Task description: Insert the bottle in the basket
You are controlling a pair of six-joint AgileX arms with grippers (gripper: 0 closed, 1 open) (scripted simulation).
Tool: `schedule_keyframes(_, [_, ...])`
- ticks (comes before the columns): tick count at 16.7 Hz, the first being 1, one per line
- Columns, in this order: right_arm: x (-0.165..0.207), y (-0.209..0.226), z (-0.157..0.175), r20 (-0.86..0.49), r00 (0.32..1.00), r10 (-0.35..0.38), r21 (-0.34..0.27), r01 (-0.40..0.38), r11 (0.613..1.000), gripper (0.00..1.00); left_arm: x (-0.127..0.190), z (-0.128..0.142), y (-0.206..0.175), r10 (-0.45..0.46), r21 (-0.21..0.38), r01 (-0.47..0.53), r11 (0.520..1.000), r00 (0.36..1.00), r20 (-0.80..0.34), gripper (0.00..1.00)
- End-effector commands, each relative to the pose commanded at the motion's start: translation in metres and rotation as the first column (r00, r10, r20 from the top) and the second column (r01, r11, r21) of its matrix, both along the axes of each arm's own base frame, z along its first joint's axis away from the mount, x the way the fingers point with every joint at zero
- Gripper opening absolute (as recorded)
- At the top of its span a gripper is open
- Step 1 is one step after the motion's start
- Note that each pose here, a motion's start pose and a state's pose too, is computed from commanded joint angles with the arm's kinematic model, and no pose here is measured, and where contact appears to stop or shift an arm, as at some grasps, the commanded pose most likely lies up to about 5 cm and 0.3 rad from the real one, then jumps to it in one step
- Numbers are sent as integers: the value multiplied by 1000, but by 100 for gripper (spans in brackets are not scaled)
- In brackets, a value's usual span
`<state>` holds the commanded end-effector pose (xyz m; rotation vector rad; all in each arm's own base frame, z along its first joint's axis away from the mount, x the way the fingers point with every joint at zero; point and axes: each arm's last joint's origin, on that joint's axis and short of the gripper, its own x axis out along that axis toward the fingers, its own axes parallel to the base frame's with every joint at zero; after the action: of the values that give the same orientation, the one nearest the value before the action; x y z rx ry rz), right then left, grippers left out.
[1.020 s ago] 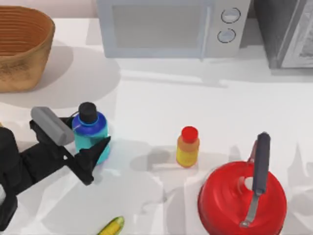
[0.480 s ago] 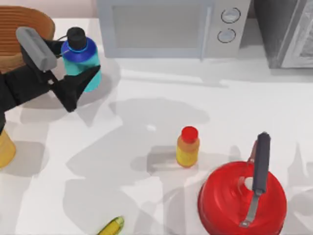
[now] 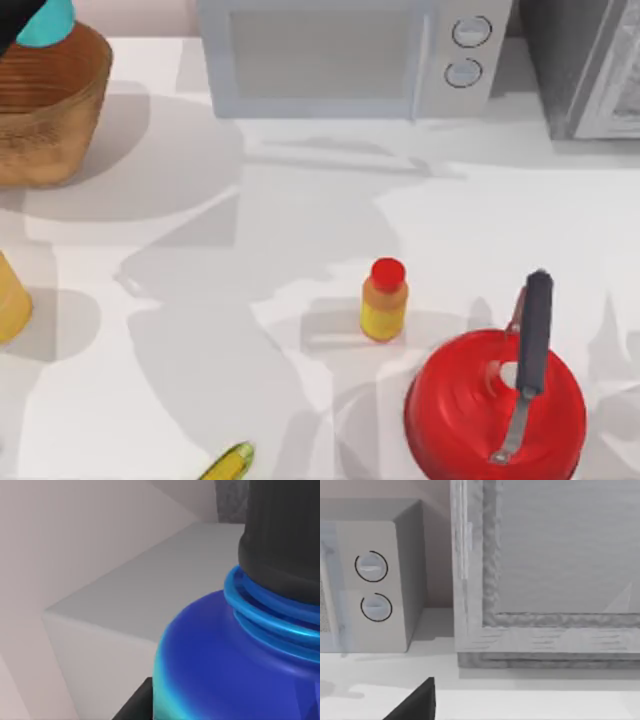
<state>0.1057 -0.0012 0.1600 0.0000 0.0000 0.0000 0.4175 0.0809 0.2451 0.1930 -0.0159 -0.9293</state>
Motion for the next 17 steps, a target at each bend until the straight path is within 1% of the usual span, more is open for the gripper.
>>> schedule_keyframes(4, [0, 0, 0, 0, 1000, 0, 0, 0, 1000, 100, 0, 25, 67, 68, -35, -72, 997, 993, -95, 0])
schedule_keyframes(6, [0, 0, 0, 0, 1000, 0, 0, 0, 1000, 100, -4, 33, 91, 97, -52, -104, 993, 986, -132, 0])
schedule_keyframes(8, [0, 0, 0, 0, 1000, 0, 0, 0, 1000, 100, -7, 39, 107, 117, -62, -128, 990, 981, -152, 0])
schedule_keyframes(10, [0, 0, 0, 0, 1000, 0, 0, 0, 1000, 100, -9, 41, 114, 127, -65, -138, 988, 979, -158, 0])
schedule_keyframes(13, [0, 0, 0, 0, 1000, 0, 0, 0, 1000, 100, -9, 41, 114, 127, -65, -138, 988, 979, -158, 0])
schedule_keyframes(15, [0, 0, 0, 0, 1000, 0, 0, 0, 1000, 100, -8, 42, 111, 124, -61, -135, 989, 981, -152, 0])
schedule_keyframes(17, [0, 0, 0, 0, 1000, 0, 0, 0, 1000, 100, -3, 38, 105, 119, -59, -129, 990, 981, -150, 0])
